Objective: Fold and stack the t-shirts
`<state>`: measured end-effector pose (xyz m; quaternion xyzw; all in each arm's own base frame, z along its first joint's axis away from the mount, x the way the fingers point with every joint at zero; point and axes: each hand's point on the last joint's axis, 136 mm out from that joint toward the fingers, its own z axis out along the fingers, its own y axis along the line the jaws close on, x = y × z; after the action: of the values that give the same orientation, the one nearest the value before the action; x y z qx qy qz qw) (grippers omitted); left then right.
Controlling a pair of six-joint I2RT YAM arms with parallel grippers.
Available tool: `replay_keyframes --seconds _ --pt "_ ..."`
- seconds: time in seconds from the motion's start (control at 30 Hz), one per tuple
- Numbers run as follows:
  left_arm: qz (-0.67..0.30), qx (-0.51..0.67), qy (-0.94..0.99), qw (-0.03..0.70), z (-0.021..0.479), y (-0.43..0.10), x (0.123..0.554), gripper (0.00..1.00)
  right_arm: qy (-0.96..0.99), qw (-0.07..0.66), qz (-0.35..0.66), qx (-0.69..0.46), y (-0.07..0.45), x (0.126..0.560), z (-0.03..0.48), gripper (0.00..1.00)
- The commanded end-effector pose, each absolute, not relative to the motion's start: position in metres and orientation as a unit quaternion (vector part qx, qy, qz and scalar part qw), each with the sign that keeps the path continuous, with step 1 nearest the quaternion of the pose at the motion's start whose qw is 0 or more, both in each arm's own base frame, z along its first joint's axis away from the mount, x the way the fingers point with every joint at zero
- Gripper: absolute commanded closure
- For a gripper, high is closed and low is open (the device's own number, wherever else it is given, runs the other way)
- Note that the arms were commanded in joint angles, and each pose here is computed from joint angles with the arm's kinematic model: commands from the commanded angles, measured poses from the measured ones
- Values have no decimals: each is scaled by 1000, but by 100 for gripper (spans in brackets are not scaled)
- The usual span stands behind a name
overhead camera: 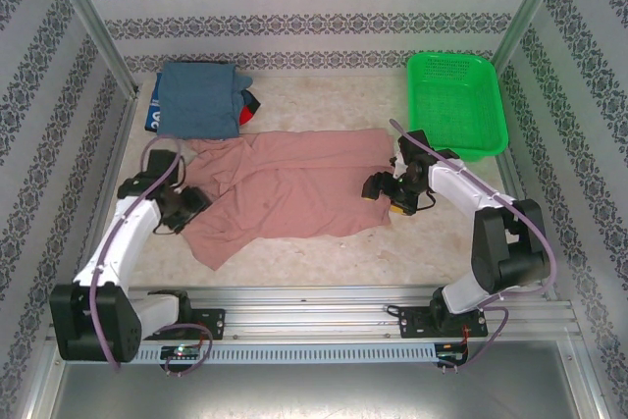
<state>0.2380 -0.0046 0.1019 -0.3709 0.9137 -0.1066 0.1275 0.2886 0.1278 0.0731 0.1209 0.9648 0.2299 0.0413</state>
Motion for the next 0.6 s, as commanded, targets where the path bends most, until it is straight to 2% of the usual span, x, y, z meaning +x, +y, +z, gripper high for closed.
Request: replay_keyframes --seconds 0.0,0.17,0.43,0.57 --pt "-110 -390 910 83 80 -5 218 42 963 47 238 119 127 288 77 18" --pt "-123 -410 901 71 54 -9 216 49 963 52 238 113 127 290 81 17" --pt "-110 -418 901 35 28 -11 196 54 964 56 238 107 126 291 85 16" --pt "-110 -409 905 33 18 -16 202 66 963 55 240 106 127 294 84 17"
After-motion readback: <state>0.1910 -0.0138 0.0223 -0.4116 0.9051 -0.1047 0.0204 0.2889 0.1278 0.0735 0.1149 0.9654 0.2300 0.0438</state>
